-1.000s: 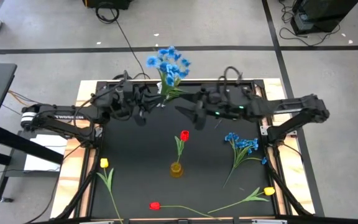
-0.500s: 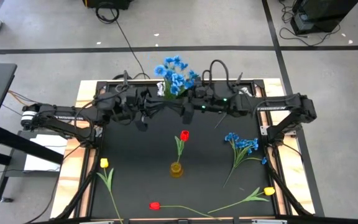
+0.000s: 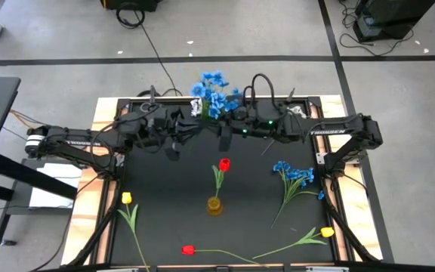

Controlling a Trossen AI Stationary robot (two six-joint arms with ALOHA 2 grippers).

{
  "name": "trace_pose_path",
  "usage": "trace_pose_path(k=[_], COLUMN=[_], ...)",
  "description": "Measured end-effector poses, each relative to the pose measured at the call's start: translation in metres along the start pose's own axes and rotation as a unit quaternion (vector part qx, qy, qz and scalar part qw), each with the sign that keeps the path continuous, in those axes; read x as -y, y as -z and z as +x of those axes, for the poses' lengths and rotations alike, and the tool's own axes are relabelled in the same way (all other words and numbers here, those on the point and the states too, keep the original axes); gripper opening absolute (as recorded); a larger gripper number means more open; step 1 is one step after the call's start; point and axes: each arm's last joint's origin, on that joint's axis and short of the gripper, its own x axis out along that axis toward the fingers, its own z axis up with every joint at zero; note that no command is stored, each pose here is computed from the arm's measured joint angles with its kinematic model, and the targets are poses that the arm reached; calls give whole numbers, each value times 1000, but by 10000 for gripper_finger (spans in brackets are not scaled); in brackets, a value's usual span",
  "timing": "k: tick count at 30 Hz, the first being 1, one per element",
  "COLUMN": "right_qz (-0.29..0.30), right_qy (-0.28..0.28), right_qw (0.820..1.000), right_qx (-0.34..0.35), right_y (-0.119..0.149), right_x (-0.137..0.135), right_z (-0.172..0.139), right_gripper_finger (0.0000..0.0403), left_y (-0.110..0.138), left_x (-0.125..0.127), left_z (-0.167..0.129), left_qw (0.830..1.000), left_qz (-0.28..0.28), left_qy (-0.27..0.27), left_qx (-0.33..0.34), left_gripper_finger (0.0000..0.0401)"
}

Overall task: Sort flowers into vase by color
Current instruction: Put the left blue flowers into the yellow vase

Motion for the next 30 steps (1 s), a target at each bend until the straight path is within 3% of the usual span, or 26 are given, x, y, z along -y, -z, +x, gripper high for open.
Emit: trace_pose_path(k=[4, 8, 15, 20, 26, 30], right_qz=[-7, -15, -33, -64, -91, -102], right_qy=[6, 7, 23, 91, 122, 156], right_qw=[1000, 1000, 998, 992, 985, 974], right_qx=[-9, -18, -40, -57, -86, -130], right_y=[-3, -2, -3, -15, -35, -34], right_x=[1, 1, 2, 1, -6, -13], right_z=[-4, -4, -10, -32, -70, -94], right_gripper_finger=[21, 17, 17, 17, 17, 17], left_y=[0, 1, 3, -12, -18, -20], left_x=[0, 0, -4, -2, 0, 5], left_z=[0, 0, -11, -34, -66, -80], left_qw=[1000, 1000, 997, 995, 984, 981], left_qz=[0, 3, 16, 38, 61, 83], left_qy=[0, -2, -35, -50, -79, -66], left_qx=[0, -6, -64, -81, -145, -164], left_gripper_finger=[25, 38, 144, 201, 202, 189])
